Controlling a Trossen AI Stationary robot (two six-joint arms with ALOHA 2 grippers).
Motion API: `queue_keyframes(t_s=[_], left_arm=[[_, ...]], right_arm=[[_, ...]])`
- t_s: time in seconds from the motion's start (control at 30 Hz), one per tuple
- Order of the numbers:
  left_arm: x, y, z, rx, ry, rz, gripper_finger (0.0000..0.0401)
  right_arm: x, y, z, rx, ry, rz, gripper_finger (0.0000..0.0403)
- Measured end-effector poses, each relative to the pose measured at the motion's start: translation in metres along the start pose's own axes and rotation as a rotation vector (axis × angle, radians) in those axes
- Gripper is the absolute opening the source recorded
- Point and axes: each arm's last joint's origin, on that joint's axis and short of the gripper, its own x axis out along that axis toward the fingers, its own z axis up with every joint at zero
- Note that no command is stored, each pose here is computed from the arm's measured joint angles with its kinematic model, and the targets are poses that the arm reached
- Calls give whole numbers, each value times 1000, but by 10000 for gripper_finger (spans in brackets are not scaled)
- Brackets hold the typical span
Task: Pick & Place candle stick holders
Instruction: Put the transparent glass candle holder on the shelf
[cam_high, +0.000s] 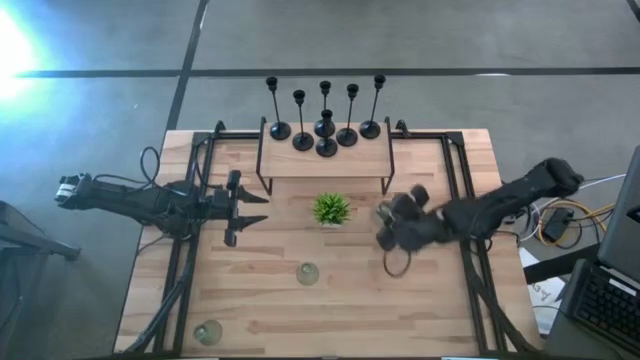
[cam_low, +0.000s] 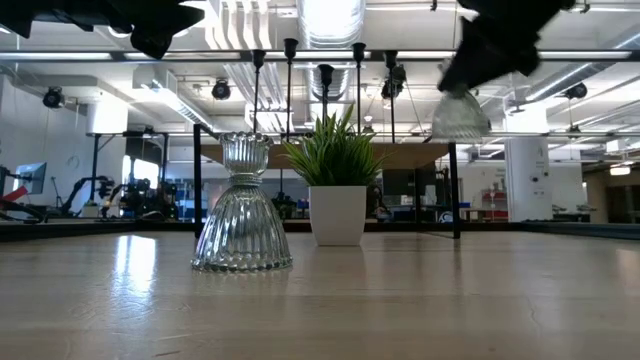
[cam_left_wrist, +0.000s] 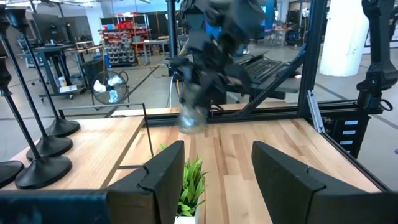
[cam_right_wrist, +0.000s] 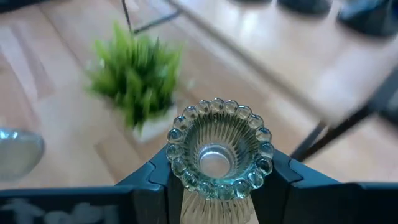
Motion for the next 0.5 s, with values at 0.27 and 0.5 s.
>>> queue_keyframes(t_s=[0.27, 0.5], left_arm=[[0, 0, -1, 2, 15, -1, 193], [0, 0, -1, -4, 15, -1, 193]], right_arm=[[6, -27, 62, -95, -35, 6, 127], [31, -47, 94, -128, -103, 88, 127]])
